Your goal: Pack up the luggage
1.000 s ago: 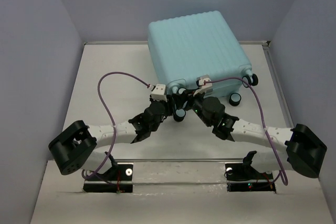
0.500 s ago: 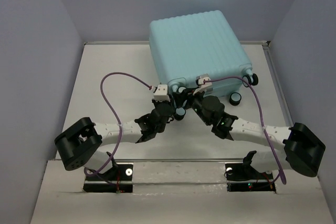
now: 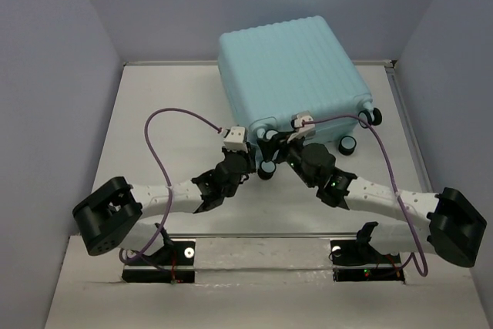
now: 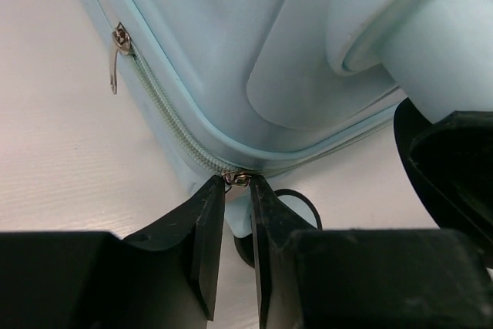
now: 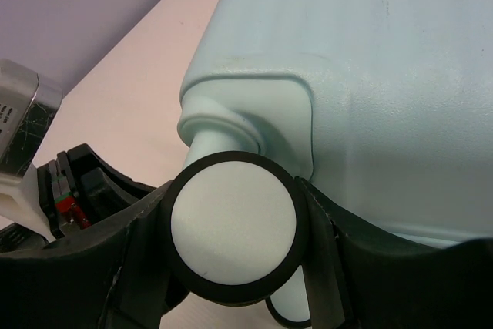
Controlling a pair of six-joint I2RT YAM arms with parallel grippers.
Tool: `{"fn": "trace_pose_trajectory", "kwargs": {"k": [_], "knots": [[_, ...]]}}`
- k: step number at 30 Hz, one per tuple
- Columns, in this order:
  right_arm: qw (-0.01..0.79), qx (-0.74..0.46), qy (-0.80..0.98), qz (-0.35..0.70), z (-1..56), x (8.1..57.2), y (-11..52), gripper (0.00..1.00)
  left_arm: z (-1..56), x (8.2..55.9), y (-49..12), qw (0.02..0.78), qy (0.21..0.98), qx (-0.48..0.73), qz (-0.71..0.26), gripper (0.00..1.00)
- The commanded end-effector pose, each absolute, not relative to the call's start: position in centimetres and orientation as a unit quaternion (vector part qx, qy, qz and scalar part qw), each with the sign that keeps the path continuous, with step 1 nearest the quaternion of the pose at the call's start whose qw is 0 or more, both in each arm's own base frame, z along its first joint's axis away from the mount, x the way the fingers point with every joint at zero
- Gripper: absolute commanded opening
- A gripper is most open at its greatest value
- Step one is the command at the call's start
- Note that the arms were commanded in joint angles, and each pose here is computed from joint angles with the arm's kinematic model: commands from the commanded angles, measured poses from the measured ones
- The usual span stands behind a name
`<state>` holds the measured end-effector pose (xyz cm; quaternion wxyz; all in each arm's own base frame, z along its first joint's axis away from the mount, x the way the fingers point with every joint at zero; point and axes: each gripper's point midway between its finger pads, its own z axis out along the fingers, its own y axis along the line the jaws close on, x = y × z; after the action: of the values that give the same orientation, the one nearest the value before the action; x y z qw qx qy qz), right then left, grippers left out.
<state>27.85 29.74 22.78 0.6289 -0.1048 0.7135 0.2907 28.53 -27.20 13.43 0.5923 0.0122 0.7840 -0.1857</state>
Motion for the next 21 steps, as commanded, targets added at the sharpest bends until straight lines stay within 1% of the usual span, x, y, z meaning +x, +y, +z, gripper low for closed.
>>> {"fn": "trace_pose_trajectory", "kwargs": {"k": [1,11,15,18,21], "knots": [[0.663,-0.103,0.653,0.351,28.6,25.3,29.8,0.07,15.8,31.9,-20.2,0.649,0.752,-0.074,-0.091,0.06],[0.67,-0.093,0.654,0.34,28.8,24.9,28.2,0.07,16.1,31.7,-17.0,0.653,0.751,-0.074,-0.068,0.06],[0.671,-0.096,0.651,0.34,29.3,24.3,27.2,0.07,16.3,32.0,-15.0,0.655,0.746,-0.099,-0.067,0.06],[0.667,-0.104,0.653,0.344,29.5,23.7,27.0,0.07,16.5,32.5,-15.0,0.653,0.747,-0.101,-0.079,0.06],[0.659,-0.112,0.656,0.349,29.0,23.4,27.2,0.07,17.2,32.5,-16.6,0.65,0.747,-0.081,-0.117,0.06]]}}
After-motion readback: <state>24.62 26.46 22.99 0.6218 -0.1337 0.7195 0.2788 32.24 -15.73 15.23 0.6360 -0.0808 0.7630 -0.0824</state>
